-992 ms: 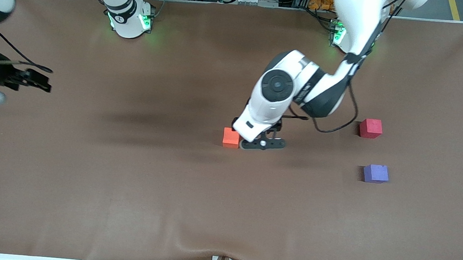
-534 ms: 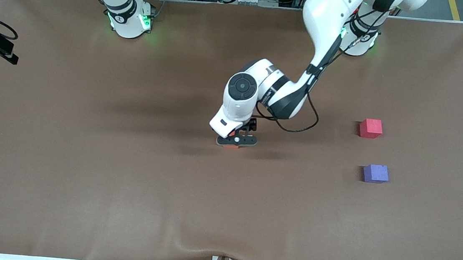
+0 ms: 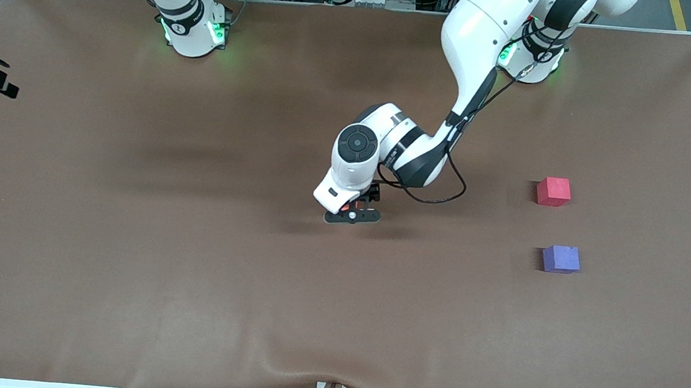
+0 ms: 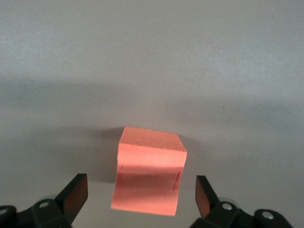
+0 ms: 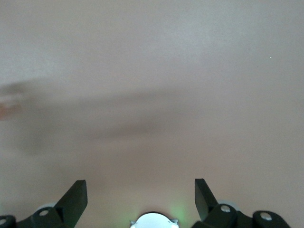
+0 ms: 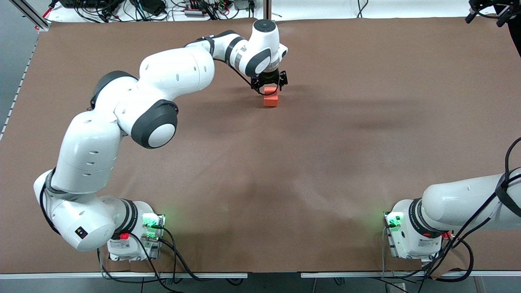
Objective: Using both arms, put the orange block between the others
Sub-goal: 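Grasp the orange cube with the left gripper and lift it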
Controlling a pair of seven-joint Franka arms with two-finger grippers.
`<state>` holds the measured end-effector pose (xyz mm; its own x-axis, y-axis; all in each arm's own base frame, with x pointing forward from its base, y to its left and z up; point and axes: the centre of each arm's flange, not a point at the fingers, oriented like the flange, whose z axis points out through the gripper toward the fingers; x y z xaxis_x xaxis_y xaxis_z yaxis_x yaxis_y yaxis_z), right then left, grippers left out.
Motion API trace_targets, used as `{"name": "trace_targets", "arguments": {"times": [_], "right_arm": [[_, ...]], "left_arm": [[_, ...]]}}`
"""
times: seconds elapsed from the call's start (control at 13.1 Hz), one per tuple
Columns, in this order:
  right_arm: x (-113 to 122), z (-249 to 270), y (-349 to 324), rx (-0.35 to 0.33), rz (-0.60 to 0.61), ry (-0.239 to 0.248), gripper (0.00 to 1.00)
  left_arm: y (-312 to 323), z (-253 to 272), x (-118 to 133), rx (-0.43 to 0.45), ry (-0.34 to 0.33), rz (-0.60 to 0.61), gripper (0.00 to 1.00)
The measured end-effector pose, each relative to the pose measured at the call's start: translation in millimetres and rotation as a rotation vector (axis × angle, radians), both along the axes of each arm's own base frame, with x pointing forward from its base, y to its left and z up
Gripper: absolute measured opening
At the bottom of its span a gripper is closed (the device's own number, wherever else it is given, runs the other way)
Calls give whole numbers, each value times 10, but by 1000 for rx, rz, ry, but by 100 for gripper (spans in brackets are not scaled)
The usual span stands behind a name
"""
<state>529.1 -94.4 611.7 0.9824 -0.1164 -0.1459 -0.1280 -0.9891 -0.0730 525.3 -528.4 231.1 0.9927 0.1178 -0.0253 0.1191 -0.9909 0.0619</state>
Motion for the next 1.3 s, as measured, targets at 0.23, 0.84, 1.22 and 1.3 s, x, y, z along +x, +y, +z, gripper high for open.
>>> {"name": "trace_targets", "arguments": {"times": [0.23,0.84,1.22,1.3], "right_arm": [[13,104,405,-61,30,-10,100],[56,208,419,-95,34,-78,100],[116,269,403,-112,53,-136,100],[118,277,404,-112,55,-139,100]], "left_arm": [[-33,-180,-51,8,7,-7,100],[-125,-294,-156,15,13,-25,59],[135,42,163,29,-3,26,54],[298,223,300,38,-2,52,54]]}}
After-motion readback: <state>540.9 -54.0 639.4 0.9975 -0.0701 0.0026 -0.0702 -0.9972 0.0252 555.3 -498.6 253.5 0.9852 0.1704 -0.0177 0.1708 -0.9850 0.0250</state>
